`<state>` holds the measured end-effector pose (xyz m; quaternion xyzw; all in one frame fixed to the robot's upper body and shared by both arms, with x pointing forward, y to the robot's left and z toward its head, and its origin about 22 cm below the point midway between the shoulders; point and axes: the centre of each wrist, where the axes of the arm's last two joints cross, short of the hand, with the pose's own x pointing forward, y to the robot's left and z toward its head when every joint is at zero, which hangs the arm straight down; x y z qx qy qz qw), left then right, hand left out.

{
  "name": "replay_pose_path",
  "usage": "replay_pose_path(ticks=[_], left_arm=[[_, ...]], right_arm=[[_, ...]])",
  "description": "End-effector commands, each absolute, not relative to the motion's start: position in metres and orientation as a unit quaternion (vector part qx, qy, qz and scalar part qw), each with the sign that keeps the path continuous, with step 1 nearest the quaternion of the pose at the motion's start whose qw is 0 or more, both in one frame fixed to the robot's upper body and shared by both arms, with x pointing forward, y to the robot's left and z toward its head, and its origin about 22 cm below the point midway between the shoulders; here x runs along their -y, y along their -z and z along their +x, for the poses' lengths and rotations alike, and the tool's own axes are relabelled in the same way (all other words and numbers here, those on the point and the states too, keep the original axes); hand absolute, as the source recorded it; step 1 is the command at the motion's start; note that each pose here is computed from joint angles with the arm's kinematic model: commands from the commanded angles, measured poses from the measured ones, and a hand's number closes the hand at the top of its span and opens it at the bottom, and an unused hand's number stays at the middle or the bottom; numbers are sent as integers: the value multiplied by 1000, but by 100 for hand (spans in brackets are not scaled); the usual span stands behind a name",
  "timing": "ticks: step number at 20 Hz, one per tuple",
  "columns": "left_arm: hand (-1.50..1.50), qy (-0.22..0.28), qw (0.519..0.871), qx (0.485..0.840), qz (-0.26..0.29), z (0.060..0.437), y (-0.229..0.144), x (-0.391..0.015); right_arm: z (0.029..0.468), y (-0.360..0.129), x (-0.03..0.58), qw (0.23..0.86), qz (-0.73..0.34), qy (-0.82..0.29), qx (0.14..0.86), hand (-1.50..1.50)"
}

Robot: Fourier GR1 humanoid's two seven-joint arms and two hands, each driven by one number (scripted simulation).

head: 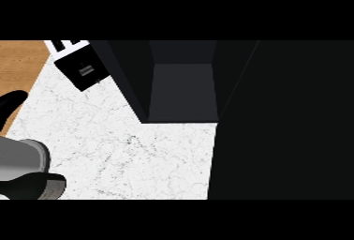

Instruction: Pick up the wine, place it into the cabinet and close the cabinet

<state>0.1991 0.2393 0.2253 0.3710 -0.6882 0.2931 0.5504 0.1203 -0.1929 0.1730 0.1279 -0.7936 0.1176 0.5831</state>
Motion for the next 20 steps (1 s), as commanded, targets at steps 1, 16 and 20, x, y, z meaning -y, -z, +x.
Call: replay_pose_path(ticks=[1, 16, 20], left_arm=[[-150, -294, 565, 688, 348, 160, -233, -252], [-150, -338, 569, 651, 372, 149, -192, -275], [-150, -344, 584, 638, 366, 146, -185, -282]], right_arm=[[80, -207, 201, 547, 136, -106, 820, -150], [90, -197, 197, 549, 140, -106, 817, -150], [74, -210, 203, 547, 139, -115, 818, -150]])
